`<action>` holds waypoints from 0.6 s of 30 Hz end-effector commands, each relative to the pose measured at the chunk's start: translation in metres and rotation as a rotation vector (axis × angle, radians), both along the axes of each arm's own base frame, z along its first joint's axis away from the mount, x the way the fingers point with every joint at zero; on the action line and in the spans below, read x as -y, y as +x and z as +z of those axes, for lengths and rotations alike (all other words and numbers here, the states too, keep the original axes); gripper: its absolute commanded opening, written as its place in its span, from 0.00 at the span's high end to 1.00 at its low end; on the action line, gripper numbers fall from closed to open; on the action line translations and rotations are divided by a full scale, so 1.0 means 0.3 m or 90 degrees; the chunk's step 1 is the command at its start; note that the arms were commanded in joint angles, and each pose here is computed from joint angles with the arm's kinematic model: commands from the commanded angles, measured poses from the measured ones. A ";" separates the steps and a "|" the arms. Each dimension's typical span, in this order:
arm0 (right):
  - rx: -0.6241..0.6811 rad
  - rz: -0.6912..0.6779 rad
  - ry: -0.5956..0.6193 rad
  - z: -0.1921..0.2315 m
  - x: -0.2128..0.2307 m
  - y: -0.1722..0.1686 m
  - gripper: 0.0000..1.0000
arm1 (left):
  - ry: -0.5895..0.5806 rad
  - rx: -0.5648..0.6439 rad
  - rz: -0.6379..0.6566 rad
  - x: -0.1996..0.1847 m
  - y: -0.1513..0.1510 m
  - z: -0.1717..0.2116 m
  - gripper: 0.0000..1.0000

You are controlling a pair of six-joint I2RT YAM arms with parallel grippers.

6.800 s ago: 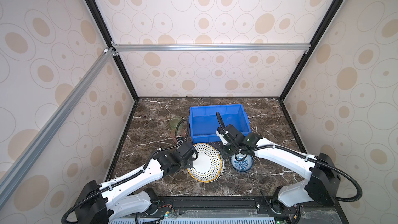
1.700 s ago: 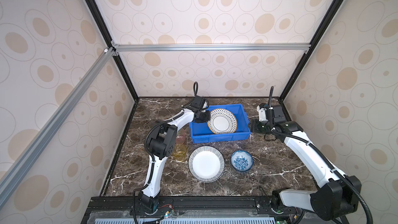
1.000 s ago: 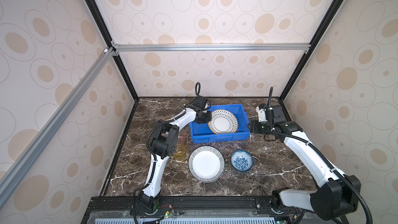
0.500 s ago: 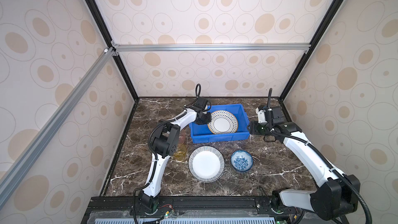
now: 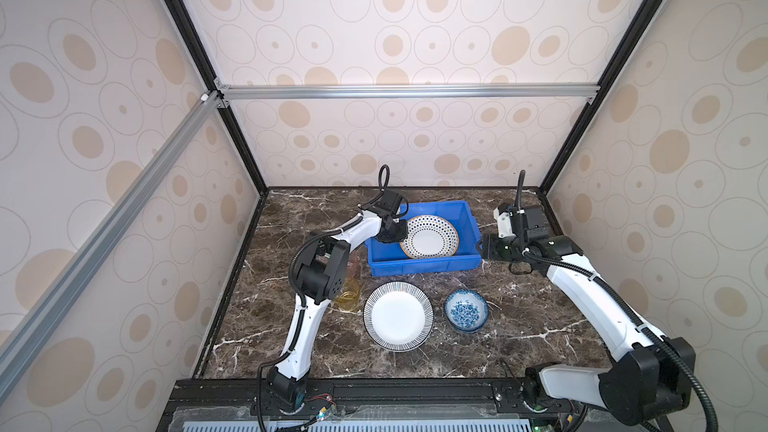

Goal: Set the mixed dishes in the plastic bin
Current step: 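Lay the dotted plate flat in the bin and open the left gripper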

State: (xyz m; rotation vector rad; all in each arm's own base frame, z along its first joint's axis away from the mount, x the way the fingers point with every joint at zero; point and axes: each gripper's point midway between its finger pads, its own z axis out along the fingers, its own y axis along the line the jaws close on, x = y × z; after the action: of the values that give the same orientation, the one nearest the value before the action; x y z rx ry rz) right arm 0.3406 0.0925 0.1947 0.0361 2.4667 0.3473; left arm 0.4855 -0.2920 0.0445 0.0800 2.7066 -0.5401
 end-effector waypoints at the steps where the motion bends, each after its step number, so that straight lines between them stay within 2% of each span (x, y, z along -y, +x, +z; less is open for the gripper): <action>1: -0.001 0.005 -0.002 0.003 0.009 -0.027 0.44 | 0.019 0.022 0.000 0.000 0.012 0.060 0.79; 6: 0.001 0.006 0.000 0.009 0.009 -0.032 0.43 | 0.027 0.039 -0.001 -0.002 0.020 0.101 0.74; 18: 0.008 0.010 0.012 0.031 0.002 -0.047 0.43 | 0.054 0.121 -0.015 -0.016 0.015 0.248 0.71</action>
State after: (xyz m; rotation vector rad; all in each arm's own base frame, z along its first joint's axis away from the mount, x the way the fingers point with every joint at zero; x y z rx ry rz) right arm 0.3345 0.0944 0.2038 0.0222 2.4437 0.3729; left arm 0.4877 -0.2903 0.0792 0.1418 2.6288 -0.4342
